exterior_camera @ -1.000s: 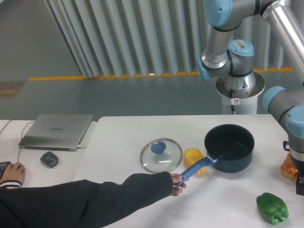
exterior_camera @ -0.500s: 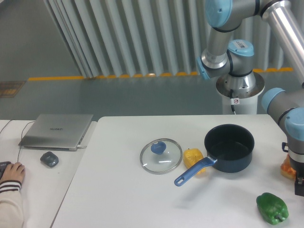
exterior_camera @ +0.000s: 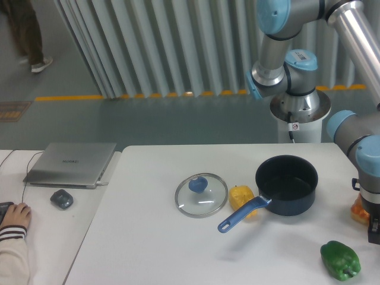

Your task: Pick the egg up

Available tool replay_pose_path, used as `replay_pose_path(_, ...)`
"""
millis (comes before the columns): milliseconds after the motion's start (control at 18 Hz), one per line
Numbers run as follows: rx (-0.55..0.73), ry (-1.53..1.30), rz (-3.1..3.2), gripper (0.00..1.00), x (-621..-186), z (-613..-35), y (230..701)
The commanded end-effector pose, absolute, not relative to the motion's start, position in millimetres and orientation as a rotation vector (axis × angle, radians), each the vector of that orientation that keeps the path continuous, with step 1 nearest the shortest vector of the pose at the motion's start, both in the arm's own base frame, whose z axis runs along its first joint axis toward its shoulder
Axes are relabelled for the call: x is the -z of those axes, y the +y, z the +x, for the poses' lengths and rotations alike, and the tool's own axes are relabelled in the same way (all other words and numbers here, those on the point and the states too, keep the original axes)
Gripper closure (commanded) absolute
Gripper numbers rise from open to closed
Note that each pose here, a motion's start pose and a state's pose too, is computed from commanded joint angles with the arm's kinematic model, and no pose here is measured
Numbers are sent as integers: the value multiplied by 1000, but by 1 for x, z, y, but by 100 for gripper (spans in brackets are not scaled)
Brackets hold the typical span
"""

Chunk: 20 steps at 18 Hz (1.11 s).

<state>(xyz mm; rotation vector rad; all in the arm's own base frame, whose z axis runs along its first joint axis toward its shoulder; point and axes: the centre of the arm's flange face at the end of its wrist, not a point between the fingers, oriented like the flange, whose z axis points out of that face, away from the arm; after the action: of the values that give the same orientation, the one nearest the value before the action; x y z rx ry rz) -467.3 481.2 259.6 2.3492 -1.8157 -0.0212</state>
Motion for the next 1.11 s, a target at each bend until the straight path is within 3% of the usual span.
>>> replay_pose_path(111, 21, -1818, 2348, 30, -260, -467, 481)
replay_pose_path(278, 21, -1816, 2349, 41, -260, -467, 481)
replay_pose_path(389, 21, -1816, 2349, 42, -260, -467, 481)
replay_pose_path(444, 22, -1816, 2349, 47, -260, -467, 482)
replay_pose_path(500, 20, -1807, 2356, 59, -259, -467, 481)
replay_pose_path(722, 24, -1794, 2366, 61, -260, -466, 482)
replay_pose_path(1111, 26, -1773, 2380, 74, -260, -466, 482)
